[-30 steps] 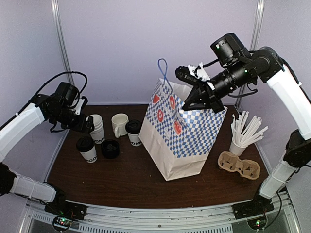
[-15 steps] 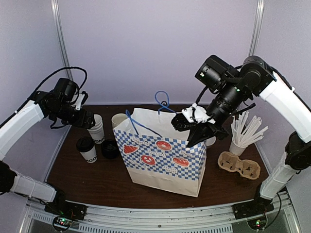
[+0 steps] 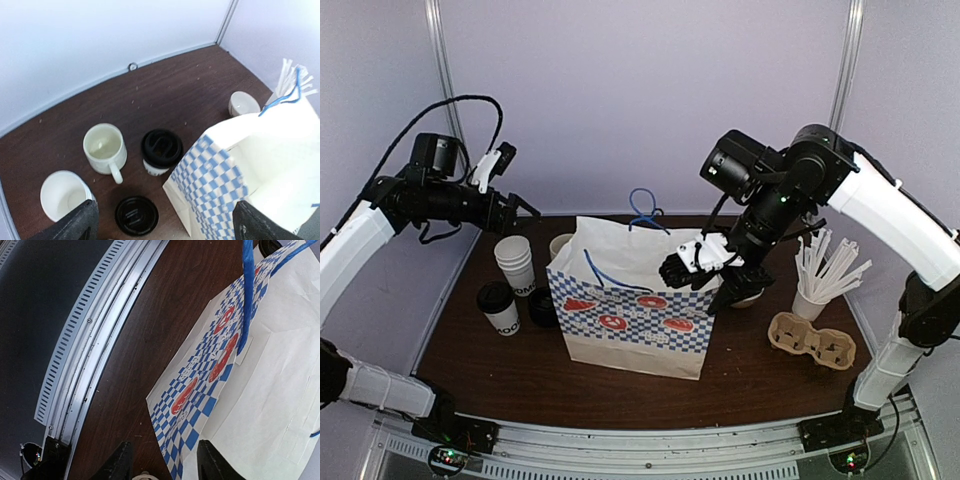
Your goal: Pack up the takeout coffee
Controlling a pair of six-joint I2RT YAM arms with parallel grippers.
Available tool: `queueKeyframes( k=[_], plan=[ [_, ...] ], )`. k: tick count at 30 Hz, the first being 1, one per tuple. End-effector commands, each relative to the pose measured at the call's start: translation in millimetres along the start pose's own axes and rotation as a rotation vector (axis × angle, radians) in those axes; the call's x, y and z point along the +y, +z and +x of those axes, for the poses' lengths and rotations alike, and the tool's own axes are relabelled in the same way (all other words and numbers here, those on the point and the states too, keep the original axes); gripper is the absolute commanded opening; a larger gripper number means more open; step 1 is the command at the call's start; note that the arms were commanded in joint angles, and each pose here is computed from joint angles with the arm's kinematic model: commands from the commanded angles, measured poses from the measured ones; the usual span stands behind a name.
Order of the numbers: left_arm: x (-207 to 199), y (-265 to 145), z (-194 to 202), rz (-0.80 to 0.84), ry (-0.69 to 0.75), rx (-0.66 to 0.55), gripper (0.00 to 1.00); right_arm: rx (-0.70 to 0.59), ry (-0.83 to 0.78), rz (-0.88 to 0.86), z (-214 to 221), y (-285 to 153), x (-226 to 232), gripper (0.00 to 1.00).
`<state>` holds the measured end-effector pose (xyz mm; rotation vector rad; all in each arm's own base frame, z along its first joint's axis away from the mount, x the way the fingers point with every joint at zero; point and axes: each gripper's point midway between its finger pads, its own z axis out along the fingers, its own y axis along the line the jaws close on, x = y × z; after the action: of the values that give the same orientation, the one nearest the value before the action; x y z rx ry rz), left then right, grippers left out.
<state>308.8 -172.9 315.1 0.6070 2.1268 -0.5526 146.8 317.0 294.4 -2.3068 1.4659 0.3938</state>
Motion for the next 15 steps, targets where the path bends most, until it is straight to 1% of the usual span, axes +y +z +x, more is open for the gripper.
queueKeyframes(
  k=[1,4,5,7,9,12,15],
  plan=[
    [-31,-5,-63,0.171,0.171,-0.184,0.98,0.001,0.042,0.059,10,-30,2,0.51],
    [-47,4,-84,0.255,0.205,-0.219,0.98,-0.078,0.121,0.108,19,-58,-6,0.58],
    [-53,9,-89,0.272,0.244,-0.225,0.98,-0.107,0.157,0.124,24,-66,-10,0.60],
    [-61,24,-98,0.274,0.277,-0.215,0.96,-0.140,0.236,0.147,40,-75,-16,0.60],
    [-75,42,-104,0.284,0.339,-0.190,0.96,-0.158,0.316,0.169,59,-78,-20,0.60],
    [-103,69,-99,0.307,0.468,-0.116,0.96,-0.153,0.432,0.183,91,-72,-20,0.60],
    [-114,92,-86,0.336,0.520,-0.018,0.97,-0.134,0.531,0.181,123,-60,-16,0.60]
  ],
)
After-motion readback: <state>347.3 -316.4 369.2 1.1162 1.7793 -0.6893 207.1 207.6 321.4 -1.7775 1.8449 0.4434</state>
